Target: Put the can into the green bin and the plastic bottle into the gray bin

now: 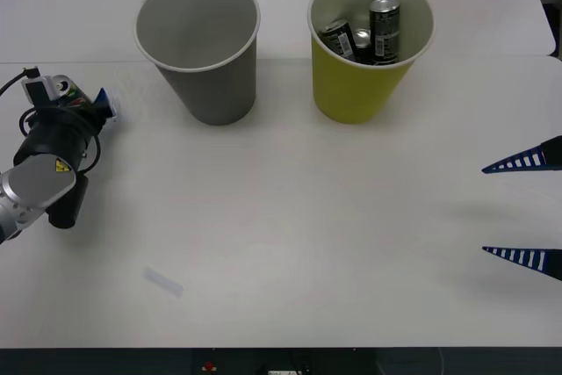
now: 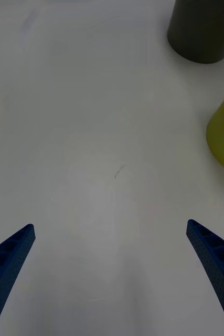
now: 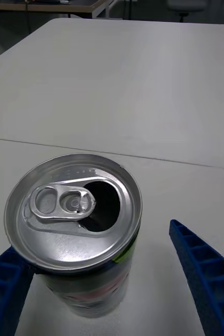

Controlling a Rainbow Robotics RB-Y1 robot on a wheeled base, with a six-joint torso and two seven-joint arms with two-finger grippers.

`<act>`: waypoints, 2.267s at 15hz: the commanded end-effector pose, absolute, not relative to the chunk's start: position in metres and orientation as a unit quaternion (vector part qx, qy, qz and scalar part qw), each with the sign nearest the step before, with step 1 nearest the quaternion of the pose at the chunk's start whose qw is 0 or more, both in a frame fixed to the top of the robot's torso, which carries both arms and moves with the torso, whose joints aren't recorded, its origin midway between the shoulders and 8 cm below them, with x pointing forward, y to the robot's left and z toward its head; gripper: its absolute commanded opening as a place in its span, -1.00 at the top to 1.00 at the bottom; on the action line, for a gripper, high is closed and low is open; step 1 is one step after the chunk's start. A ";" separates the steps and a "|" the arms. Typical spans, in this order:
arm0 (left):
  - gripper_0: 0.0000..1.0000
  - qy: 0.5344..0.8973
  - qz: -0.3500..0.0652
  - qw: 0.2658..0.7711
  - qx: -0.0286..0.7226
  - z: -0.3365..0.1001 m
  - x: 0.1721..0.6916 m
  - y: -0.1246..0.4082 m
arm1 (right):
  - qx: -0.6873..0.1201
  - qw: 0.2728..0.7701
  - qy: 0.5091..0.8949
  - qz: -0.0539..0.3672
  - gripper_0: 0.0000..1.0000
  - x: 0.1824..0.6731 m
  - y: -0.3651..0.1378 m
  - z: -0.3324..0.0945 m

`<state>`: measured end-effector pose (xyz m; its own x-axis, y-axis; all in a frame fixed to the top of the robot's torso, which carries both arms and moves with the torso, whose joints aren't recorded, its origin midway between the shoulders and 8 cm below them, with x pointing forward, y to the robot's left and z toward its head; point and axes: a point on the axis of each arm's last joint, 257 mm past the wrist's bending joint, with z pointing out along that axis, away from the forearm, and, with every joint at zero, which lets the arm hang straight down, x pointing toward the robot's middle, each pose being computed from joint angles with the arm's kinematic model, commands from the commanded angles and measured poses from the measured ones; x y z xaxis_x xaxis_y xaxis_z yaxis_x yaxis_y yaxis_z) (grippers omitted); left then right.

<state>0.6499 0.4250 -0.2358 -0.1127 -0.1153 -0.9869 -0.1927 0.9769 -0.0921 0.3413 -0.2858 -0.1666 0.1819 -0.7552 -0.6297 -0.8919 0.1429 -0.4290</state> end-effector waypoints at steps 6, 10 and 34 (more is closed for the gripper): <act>1.00 0.749 0.012 0.655 -0.097 -0.231 0.653 0.417 | -0.649 0.411 0.634 0.083 -1.00 0.341 -0.286 -0.167; 1.00 0.745 -0.006 0.660 -0.091 -0.217 0.658 0.404 | -0.649 0.411 0.634 0.083 -1.00 0.341 -0.286 -0.167; 1.00 0.779 -0.201 0.559 0.202 -0.120 0.465 0.346 | -0.649 0.411 0.634 0.083 -1.00 0.341 -0.286 -0.167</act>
<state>0.4752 0.3450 -0.1218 -0.2874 0.0696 -0.9553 0.5086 0.8562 -0.0907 0.3413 -0.2858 -0.1666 0.1819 -0.7552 -0.6297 -0.8919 0.1429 -0.4290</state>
